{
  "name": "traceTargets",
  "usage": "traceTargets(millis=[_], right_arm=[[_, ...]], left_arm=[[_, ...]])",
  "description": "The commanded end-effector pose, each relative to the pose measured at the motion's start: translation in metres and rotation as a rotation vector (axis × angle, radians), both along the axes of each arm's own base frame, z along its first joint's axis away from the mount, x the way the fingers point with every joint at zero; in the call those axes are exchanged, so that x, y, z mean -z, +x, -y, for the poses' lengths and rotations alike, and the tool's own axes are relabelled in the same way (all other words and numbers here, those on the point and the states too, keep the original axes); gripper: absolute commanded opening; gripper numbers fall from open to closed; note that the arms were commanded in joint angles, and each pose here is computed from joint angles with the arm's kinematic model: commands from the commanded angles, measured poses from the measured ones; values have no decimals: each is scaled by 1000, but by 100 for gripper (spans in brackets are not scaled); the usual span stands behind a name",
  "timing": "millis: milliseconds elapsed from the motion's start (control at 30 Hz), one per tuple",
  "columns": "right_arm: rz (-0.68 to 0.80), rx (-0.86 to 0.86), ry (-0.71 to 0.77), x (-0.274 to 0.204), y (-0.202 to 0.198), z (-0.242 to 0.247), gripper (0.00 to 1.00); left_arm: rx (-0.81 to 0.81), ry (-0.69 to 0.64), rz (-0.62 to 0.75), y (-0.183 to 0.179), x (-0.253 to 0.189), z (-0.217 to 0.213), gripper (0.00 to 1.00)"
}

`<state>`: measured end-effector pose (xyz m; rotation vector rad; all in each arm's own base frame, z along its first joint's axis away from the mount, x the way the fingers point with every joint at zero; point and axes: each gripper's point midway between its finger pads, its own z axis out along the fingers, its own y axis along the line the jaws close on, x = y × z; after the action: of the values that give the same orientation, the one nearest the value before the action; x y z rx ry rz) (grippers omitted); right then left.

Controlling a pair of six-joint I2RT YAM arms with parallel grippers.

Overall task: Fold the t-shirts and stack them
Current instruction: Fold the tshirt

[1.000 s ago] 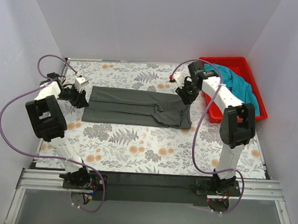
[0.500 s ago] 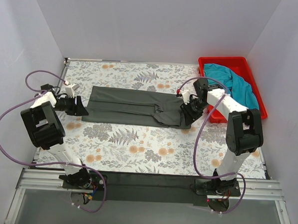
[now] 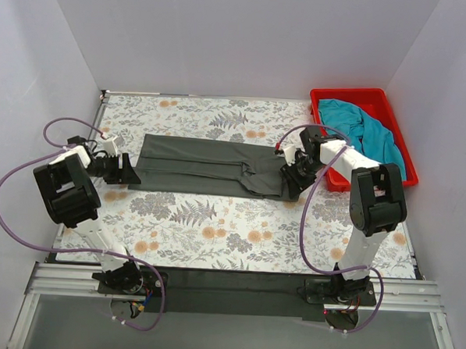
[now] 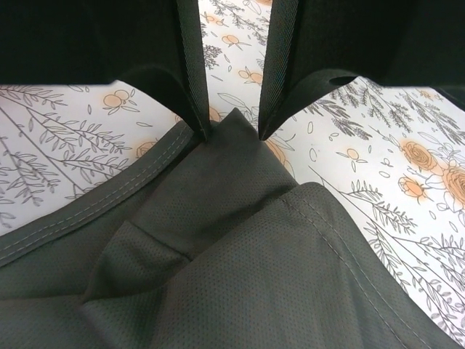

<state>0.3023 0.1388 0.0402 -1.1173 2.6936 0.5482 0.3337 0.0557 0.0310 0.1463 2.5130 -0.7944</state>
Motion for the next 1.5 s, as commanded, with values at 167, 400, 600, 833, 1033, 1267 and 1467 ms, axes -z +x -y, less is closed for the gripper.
traceTargets(millis=[167,400,600,833,1033,1267,1467], right_arm=[[-38,-4,-20,14,-9,4,39],[-42,-5,-30,17,-11,9,15],[-35,-3,-31,17,-7,11,1],[-27,6,-44,16,-4,15,1],[-15,11,-68,15,0,20,1],[-17,11,-97,17,0,24,1],[-9,-3,-128,12,-6,33,1]], left_arm=[[-20,32,-43,-8,16,-4,55],[-85,109,-30,0,1,-32,59],[-89,143,-26,-3,-1,-37,61],[-39,87,-68,-20,13,-17,54],[-38,59,-89,-20,21,-13,41],[-24,40,-94,-12,17,-8,5],[-30,79,-100,-17,5,-15,0]])
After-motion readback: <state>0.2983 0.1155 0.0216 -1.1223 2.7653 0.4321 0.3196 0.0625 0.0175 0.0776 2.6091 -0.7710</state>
